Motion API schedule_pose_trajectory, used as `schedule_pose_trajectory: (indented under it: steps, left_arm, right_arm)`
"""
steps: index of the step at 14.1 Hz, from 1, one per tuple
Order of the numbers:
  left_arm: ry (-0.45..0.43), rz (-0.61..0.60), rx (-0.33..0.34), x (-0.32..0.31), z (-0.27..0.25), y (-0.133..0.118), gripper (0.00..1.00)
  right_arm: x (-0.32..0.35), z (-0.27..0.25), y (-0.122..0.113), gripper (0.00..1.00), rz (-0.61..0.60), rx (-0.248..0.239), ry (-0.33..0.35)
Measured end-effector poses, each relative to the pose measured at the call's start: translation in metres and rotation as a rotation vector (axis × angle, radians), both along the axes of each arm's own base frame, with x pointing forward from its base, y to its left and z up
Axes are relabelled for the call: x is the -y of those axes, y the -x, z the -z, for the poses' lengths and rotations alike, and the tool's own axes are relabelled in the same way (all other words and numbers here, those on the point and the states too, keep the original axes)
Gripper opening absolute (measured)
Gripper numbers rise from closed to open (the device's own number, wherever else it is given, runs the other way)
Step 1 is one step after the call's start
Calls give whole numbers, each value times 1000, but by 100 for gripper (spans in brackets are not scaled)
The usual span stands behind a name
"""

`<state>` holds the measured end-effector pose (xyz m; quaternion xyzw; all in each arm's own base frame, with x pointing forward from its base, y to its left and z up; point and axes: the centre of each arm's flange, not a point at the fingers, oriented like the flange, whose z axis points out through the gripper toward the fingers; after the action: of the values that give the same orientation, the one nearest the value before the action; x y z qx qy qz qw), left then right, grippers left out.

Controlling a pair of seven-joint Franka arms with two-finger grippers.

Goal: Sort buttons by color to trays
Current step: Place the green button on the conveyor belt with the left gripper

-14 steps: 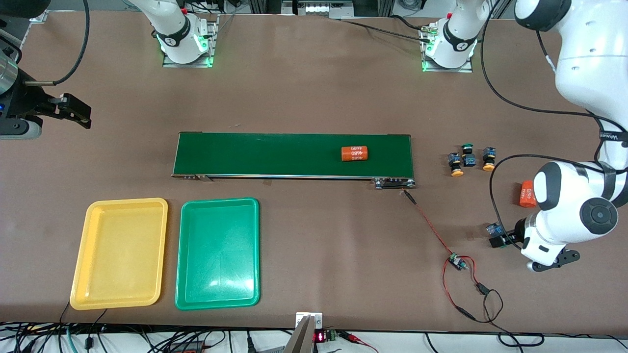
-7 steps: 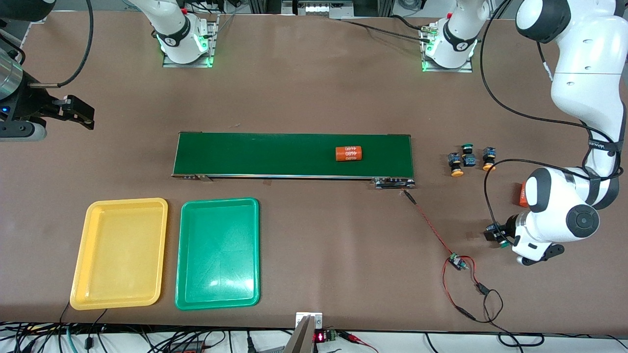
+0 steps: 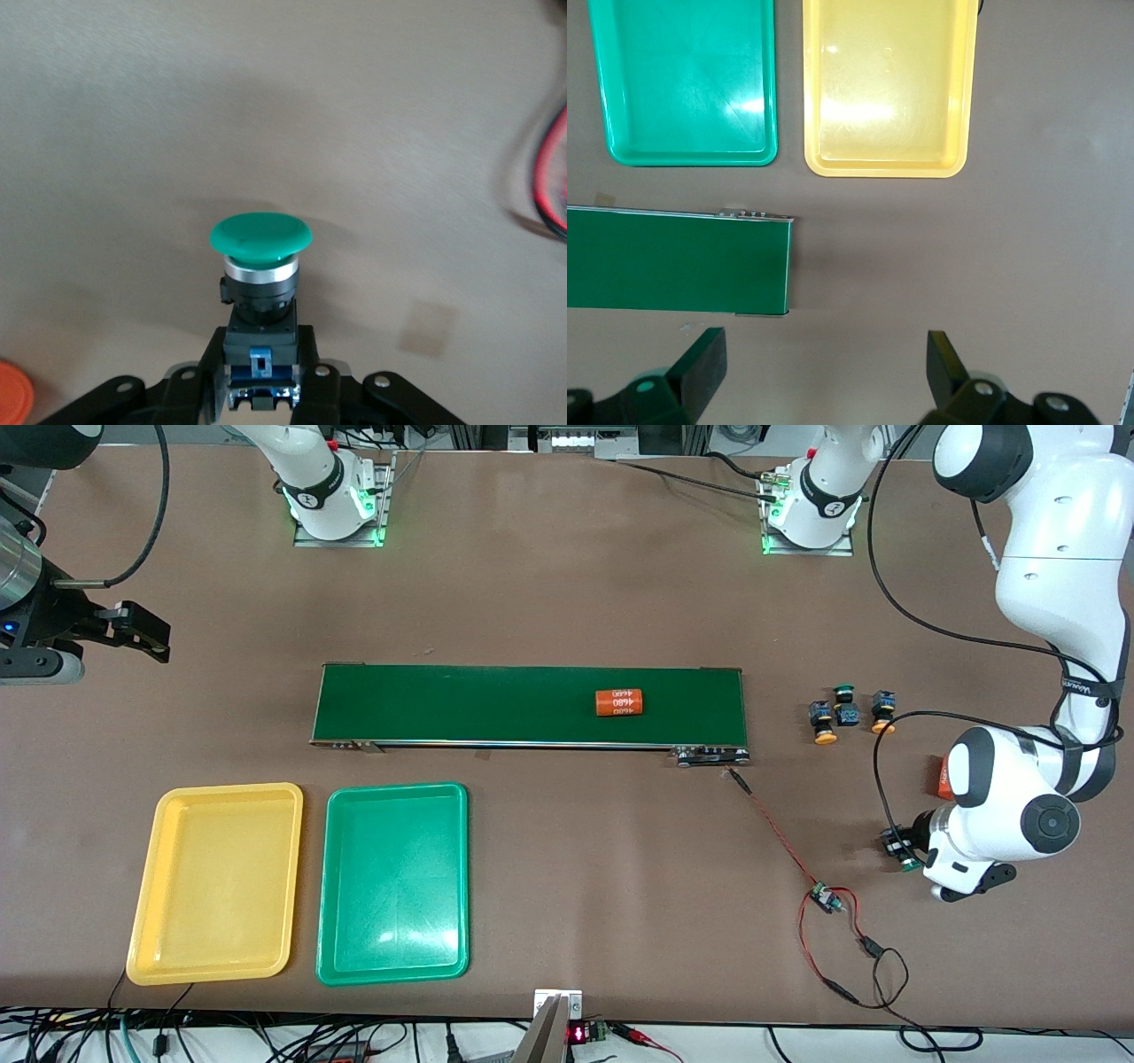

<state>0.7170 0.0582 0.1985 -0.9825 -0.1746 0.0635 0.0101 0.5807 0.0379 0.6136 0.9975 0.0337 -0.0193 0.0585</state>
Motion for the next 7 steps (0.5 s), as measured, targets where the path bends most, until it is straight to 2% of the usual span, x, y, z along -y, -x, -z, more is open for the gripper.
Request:
schedule_pose_trajectory:
  steps: [4, 7]
  left_arm:
    - [84, 139, -120, 100, -63, 16, 34]
    - [117, 257, -168, 175, -100, 45, 34]
  right_arm:
    - [4, 1, -1, 100, 8, -2, 1]
    - [5, 2, -1, 100, 9, -2, 1]
